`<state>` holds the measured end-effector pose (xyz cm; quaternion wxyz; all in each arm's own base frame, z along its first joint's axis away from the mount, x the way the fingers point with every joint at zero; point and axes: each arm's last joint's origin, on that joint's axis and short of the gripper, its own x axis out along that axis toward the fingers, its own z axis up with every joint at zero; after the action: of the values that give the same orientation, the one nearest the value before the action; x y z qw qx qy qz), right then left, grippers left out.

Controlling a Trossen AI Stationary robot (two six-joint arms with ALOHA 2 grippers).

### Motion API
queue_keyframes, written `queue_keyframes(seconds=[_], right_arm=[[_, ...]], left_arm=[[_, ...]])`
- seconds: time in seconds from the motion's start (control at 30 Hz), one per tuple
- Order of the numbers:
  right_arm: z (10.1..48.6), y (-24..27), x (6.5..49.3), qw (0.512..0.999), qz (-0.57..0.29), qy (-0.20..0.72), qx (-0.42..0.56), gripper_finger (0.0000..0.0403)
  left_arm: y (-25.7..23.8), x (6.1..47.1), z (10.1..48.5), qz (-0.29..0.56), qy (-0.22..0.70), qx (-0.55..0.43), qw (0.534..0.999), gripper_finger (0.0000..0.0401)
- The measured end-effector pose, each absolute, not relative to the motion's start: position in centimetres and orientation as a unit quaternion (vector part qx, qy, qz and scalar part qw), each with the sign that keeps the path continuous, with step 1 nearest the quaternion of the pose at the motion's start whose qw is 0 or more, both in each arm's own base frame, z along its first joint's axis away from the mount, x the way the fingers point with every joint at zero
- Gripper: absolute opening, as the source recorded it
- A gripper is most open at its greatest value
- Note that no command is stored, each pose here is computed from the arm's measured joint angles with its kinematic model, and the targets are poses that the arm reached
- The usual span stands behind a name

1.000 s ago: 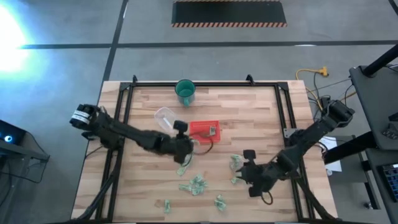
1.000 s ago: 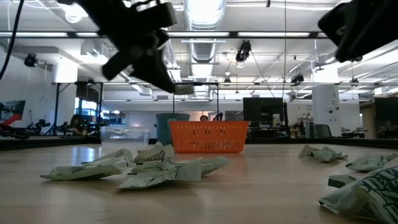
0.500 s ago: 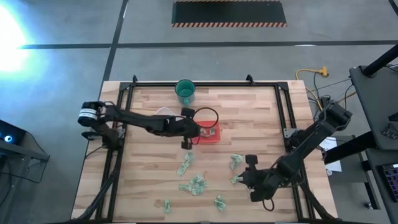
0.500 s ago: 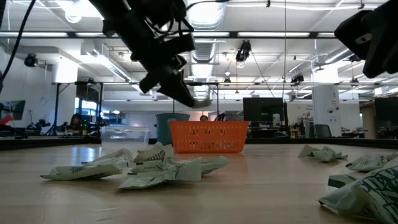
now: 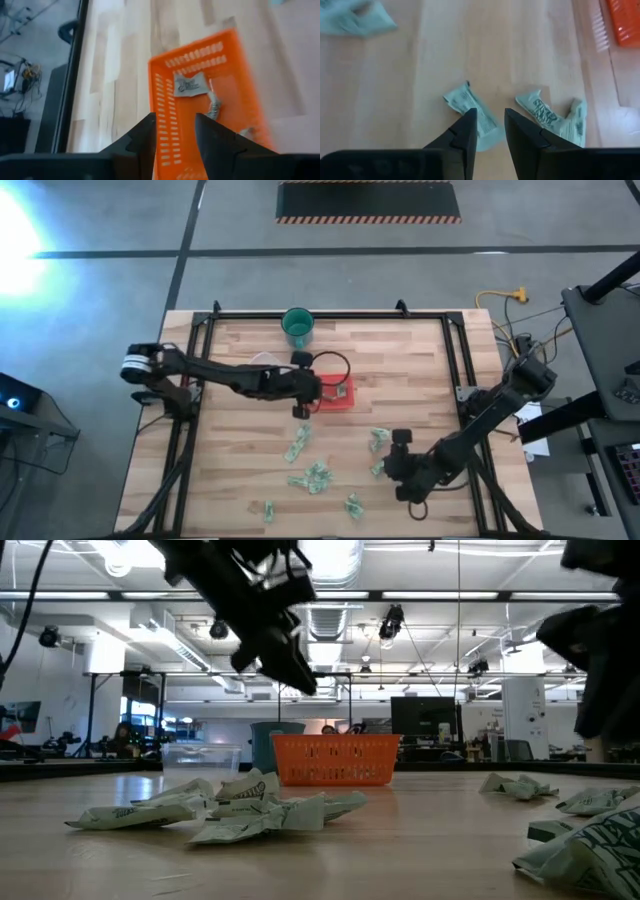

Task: Pick and place items into bin
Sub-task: Put the stevia packet into the orange bin

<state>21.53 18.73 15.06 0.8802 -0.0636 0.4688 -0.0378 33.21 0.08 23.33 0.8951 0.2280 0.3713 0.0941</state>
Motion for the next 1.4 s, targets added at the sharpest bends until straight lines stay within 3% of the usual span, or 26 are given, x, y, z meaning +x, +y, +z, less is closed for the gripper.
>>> queue_keyframes(seconds=[0.43, 0.73, 1.2, 1.4], right_arm=[[14.2, 19.0, 22.0, 0.88, -0.038, 0.469, -0.057, 0.0146], [13.9, 18.8, 22.3, 0.877, -0.038, 0.477, -0.048, 0.0188], [12.1, 18.6, 23.0, 0.861, -0.026, 0.506, -0.034, 0.0162], [12.1, 18.6, 23.0, 0.861, -0.021, 0.508, -0.036, 0.0109]], left_arm=[[-5.9, 27.2, 28.8, 0.015, 0.292, 0.218, 0.931, 0.0118], [-8.4, 23.0, 29.4, -0.037, 0.251, 0.2, 0.946, 0.0118], [-9.7, 20.4, 29.1, -0.05, 0.235, 0.183, 0.953, 0.0118], [-9.8, 20.4, 29.1, -0.05, 0.234, 0.183, 0.953, 0.0118]])
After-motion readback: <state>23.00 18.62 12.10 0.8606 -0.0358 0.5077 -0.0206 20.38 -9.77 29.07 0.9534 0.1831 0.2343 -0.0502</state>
